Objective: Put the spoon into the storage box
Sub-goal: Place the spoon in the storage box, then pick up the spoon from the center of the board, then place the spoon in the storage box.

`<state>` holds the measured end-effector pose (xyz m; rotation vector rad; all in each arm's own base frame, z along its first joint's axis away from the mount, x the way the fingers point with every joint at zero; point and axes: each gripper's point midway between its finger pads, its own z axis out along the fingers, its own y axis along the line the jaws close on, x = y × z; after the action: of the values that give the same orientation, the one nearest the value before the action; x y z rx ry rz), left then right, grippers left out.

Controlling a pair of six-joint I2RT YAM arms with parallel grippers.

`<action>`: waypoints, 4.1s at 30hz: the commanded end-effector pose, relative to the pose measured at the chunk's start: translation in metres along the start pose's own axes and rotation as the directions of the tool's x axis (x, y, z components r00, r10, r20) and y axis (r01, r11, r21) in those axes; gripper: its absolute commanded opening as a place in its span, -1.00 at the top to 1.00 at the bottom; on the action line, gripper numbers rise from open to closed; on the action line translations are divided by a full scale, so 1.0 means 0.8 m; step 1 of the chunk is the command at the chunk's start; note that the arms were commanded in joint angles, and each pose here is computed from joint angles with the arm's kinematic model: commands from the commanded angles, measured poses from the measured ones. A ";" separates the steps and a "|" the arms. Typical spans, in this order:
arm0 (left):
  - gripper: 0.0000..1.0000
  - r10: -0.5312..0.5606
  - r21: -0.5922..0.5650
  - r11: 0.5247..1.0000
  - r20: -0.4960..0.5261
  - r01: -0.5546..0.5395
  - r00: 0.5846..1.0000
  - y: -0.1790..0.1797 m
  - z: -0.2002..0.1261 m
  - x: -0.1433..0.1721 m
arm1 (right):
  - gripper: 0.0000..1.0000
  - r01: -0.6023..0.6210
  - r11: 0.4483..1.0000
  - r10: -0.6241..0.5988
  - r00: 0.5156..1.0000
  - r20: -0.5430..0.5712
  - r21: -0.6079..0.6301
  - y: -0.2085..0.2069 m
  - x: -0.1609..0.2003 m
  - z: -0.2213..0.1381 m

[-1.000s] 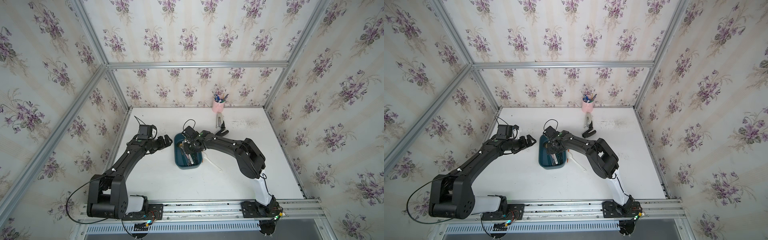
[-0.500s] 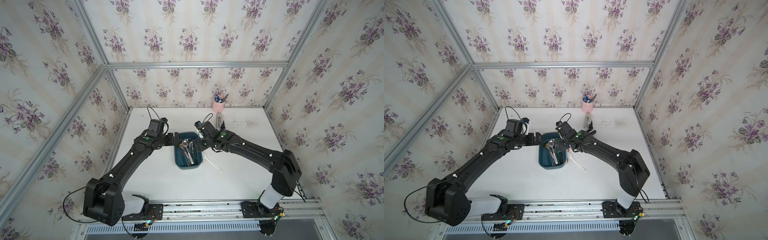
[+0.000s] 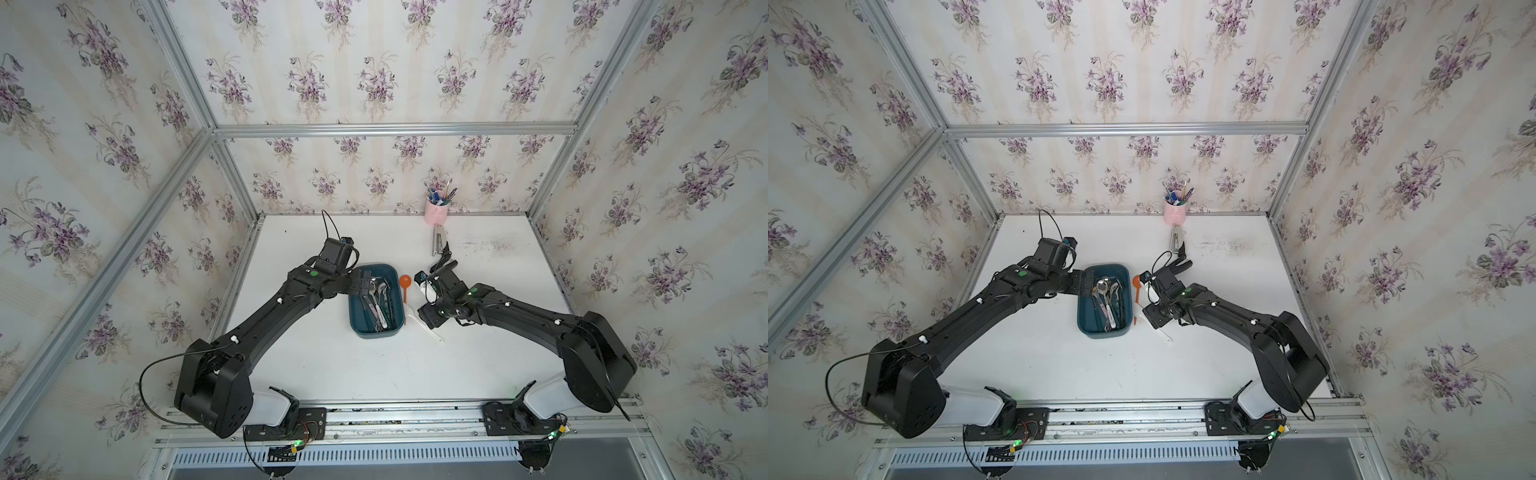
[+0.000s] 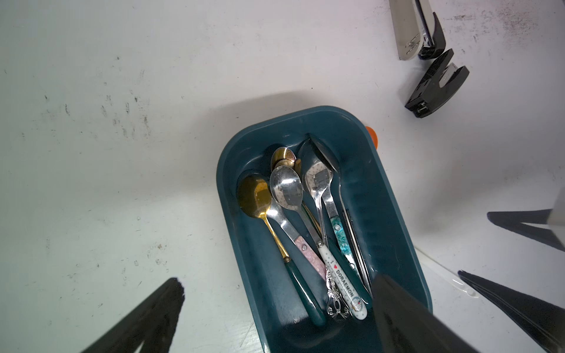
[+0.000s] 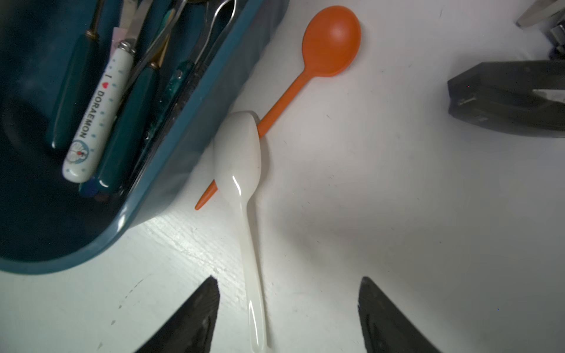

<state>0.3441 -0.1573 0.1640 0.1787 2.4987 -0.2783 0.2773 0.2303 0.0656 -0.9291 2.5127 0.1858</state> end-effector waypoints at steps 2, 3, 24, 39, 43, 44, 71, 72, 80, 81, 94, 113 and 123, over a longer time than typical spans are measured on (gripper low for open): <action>-0.99 -0.012 -0.035 0.999 -0.015 0.012 1.000 0.008 0.001 0.006 | -0.44 0.011 0.998 -0.009 1.000 0.028 -0.059 0.013 -0.012 0.017; -0.99 -0.013 -0.037 0.999 -0.012 0.013 1.000 0.009 -0.001 0.006 | -0.43 0.009 0.997 -0.007 1.000 0.026 -0.073 0.016 -0.013 0.022; -0.99 -0.021 -0.078 0.997 -0.016 0.020 1.000 0.021 -0.008 0.017 | -0.11 -0.003 0.996 -0.002 0.999 -0.052 -0.091 0.023 0.011 0.071; -0.99 -0.017 -0.088 0.996 -0.016 0.016 1.000 0.023 -0.004 0.016 | 0.41 0.003 0.998 -0.009 0.996 -0.092 -0.065 0.024 0.027 0.074; -0.99 -0.016 -0.081 0.997 -0.019 0.014 1.000 0.020 -0.001 0.013 | 0.58 0.002 0.998 -0.007 0.997 -0.080 -0.064 0.025 0.019 0.071; -0.99 -0.016 -0.082 0.997 -0.019 0.014 1.000 0.020 0.000 0.013 | 0.64 0.001 0.998 -0.006 0.997 -0.075 -0.065 0.025 0.017 0.070; -0.99 0.043 0.338 0.941 -0.028 -0.031 0.999 -0.075 -0.018 -0.001 | 0.86 -0.184 0.950 0.245 0.939 0.241 -0.251 0.011 -0.135 -0.061; -0.99 0.042 0.330 0.944 -0.030 -0.029 0.999 -0.073 -0.018 0.001 | 0.86 -0.191 0.939 0.266 0.931 0.250 -0.287 0.017 -0.147 -0.068; -0.99 0.019 0.227 0.974 -0.008 -0.016 1.000 -0.045 -0.020 0.011 | 0.85 -0.249 0.874 0.362 0.907 0.217 -0.418 0.050 -0.199 -0.069; -0.99 0.015 0.219 0.976 -0.006 -0.013 1.000 -0.042 -0.021 0.013 | 0.85 -0.247 0.871 0.361 0.908 0.213 -0.424 0.057 -0.204 -0.068; -0.99 -0.219 0.140 0.967 0.043 0.211 0.975 0.041 -0.035 0.029 | 0.83 -0.336 0.836 0.411 0.907 0.089 -0.434 0.121 -0.194 0.002; -0.99 -0.211 0.117 0.972 0.032 0.206 0.977 0.050 -0.034 0.033 | 0.72 -0.382 0.845 0.393 0.918 -0.049 -0.375 0.148 -0.144 0.091; -0.99 -0.214 0.106 0.972 0.028 0.210 0.976 0.052 -0.032 0.037 | 0.68 -0.366 0.867 0.383 0.924 -0.018 -0.339 0.141 -0.153 0.084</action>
<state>0.3130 -0.1102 0.1604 -0.0589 2.4702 -0.5079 0.3078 0.4061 0.0517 -0.5122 2.6625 0.8075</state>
